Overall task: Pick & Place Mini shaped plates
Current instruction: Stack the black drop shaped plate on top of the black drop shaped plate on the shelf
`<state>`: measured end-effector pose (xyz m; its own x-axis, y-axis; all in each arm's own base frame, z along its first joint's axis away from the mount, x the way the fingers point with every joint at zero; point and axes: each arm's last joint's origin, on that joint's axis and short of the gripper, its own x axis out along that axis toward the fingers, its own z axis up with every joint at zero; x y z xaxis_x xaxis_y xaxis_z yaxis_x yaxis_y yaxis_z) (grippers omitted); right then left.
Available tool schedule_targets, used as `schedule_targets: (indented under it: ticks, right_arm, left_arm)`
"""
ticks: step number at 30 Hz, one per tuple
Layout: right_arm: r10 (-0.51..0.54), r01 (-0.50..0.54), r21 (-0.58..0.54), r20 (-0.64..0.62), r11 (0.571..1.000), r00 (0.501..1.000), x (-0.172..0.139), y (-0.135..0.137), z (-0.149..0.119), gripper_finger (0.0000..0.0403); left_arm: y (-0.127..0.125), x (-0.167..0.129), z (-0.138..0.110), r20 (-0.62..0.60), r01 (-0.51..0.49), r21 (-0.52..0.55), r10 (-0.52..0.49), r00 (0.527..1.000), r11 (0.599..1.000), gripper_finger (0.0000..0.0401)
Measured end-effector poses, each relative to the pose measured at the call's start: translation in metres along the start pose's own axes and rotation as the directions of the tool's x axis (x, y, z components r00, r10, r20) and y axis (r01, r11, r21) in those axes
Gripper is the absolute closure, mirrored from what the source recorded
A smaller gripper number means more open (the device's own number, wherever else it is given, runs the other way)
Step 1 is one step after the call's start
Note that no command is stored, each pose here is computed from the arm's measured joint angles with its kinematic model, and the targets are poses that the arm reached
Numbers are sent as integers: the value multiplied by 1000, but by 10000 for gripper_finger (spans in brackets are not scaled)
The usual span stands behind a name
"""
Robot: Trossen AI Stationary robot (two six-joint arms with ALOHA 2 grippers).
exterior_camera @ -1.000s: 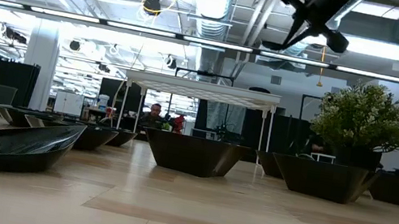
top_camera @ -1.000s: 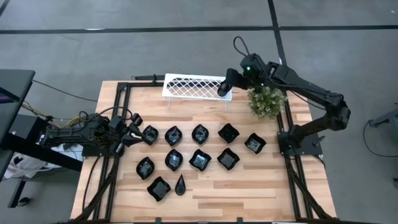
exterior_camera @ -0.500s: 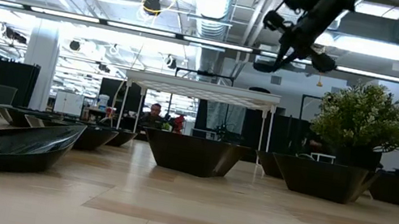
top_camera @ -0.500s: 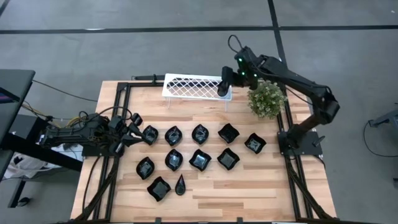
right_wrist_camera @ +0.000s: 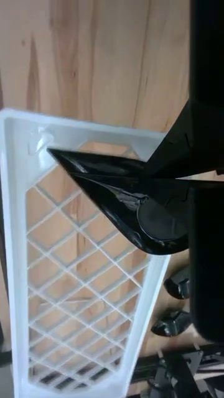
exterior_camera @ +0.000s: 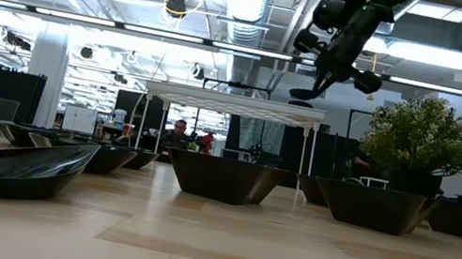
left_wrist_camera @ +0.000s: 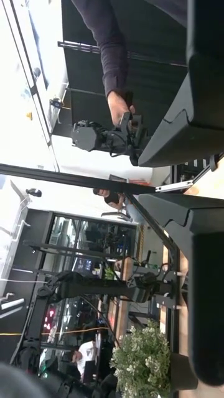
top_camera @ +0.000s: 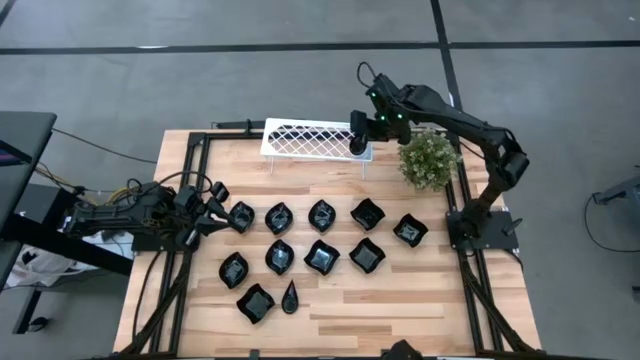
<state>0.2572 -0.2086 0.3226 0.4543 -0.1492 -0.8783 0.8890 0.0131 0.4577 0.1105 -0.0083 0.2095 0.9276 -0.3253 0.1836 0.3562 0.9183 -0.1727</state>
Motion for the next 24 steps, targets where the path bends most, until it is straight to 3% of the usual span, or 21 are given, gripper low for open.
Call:
schedule_targets:
  ticks: [24]
  right_arm:
    - [-32,32,13,6,999,999,7,-2,4,403]
  left_arm:
    - [0,0,1,6,2,3,-2,1000,1000,320]
